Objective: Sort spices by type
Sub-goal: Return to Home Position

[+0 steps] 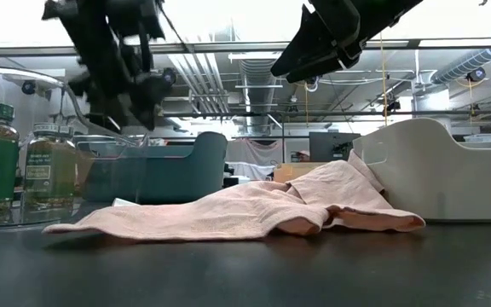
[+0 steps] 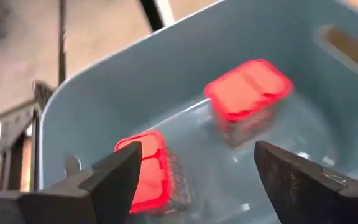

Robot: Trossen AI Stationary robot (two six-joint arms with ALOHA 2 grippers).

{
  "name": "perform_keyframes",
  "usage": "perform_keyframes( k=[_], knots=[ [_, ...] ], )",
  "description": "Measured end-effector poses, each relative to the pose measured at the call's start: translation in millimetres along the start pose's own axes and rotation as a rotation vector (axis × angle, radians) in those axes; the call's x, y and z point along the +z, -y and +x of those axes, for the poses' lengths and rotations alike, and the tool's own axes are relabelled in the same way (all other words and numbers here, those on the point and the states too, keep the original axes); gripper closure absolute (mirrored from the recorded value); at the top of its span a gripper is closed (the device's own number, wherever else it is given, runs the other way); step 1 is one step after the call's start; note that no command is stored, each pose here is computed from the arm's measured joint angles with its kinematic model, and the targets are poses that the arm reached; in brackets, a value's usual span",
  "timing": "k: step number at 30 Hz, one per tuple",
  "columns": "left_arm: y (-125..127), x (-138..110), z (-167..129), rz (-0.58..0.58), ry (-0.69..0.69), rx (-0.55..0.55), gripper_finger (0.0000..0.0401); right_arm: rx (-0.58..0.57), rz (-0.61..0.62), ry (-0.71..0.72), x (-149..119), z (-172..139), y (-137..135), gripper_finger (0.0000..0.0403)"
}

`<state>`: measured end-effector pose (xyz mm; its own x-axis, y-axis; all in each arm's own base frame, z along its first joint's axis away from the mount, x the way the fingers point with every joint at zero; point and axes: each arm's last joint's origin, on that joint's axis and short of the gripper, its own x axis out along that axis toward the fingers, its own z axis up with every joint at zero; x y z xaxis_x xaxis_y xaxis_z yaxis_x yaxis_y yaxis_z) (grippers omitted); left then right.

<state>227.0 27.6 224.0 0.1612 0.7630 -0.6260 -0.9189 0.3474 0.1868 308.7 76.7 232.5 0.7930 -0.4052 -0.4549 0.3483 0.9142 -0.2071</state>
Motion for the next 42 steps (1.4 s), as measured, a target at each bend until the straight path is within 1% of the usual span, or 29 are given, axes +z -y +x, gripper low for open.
perform_keyframes(
  k=[3,5,8,10,12,14,15,16,17,18,19,21,22,24,26,27,28,29,30,31,32,33,34,35,36,37,38,39,42],
  knots=[
    [10,2,-30,0.109,0.056,-0.076,0.0112,0.029,-0.042,0.007,0,-2,-3,0.0040],
    [19,-3,-55,0.221,0.128,-0.162,0.0115,0.073,-0.076,0.033,2,-3,-7,0.0040],
    [32,-22,-95,0.423,0.265,-0.320,0.0116,0.185,-0.143,0.143,6,-4,-12,0.0040],
    [39,-38,-120,0.494,0.387,-0.400,0.0116,0.266,-0.185,0.244,11,-6,-15,0.0040],
    [41,-51,-142,0.519,0.473,-0.458,0.0116,0.328,-0.232,0.298,14,-7,-17,0.0040],
    [40,-64,-157,0.572,0.521,-0.498,0.0116,0.367,-0.275,0.298,12,-7,-18,0.0040],
    [41,-69,-164,0.552,0.552,-0.512,0.0116,0.373,-0.279,0.295,11,-7,-18,0.0040],
    [42,-72,-171,0.492,0.589,-0.516,0.0116,0.374,-0.272,0.296,12,-7,-18,0.0040],
    [43,-75,-175,0.435,0.636,-0.491,0.0116,0.371,-0.261,0.297,12,-6,-17,0.0040],
    [43,-78,-176,0.411,0.692,-0.441,0.0116,0.366,-0.257,0.298,13,-5,-15,0.0040],
    [45,-81,-176,0.419,0.731,-0.391,0.0116,0.363,-0.262,0.306,14,-4,-14,0.0040],
    [52,-86,-169,0.479,0.763,-0.317,0.0116,0.408,-0.290,0.344,15,-2,-12,0.0040],
    [56,-86,-164,0.504,0.762,-0.288,0.0116,0.469,-0.305,0.384,17,-2,-11,0.0040],
    [65,-82,-152,0.522,0.735,-0.250,0.0116,0.641,-0.345,0.469,20,1,-6,0.0040],
    [75,-78,-139,0.540,0.674,-0.256,0.0116,0.790,-0.369,0.524,22,5,2,0.0040],
    [81,-76,-132,0.560,0.633,-0.276,0.0116,0.828,-0.368,0.534,23,8,8,0.0040],
    [88,-73,-126,0.580,0.587,-0.323,0.0116,0.843,-0.358,0.538,24,12,14,0.0040],
    [96,-69,-123,0.603,0.544,-0.405,0.0116,0.839,-0.341,0.532,24,15,20,0.0040],
    [105,-65,-121,0.641,0.516,-0.511,0.0116,0.825,-0.326,0.524,24,18,25,0.0040],
    [115,-60,-122,0.683,0.510,-0.667,0.0116,0.812,-0.310,0.513,24,21,30,0.0040],
    [123,-56,-123,0.735,0.535,-0.823,0.0116,0.802,-0.301,0.504,23,24,34,0.0040],
    [128,-55,-122,0.800,0.580,-0.939,0.0117,0.796,-0.298,0.500,23,26,37,0.0040],
    [130,-53,-120,0.860,0.626,-1.016,0.0119,0.788,-0.300,0.500,22,27,40,0.0040],
    [130,-51,-117,0.902,0.663,-1.051,0.0121,0.782,-0.304,0.500,21,28,42,0.0040],
    [127,-48,-113,0.925,0.683,-1.049,0.0123,0.779,-0.312,0.499,19,27,43,0.0040],
    [121,-42,-106,0.921,0.683,-1.027,0.0126,0.778,-0.319,0.498,17,27,43,0.0040],
    [115,-36,-100,0.900,0.684,-1.009,0.0128,0.779,-0.326,0.499,15,26,44,0.0040],
    [107,-31,-94,0.873,0.691,-1.017,0.0130,0.781,-0.336,0.499,12,24,44,0.0040],
    [78,-24,-74,0.793,0.732,-1.092,0.0137,0.761,-0.341,0.547,8,22,49,0.0040]
  ],
)
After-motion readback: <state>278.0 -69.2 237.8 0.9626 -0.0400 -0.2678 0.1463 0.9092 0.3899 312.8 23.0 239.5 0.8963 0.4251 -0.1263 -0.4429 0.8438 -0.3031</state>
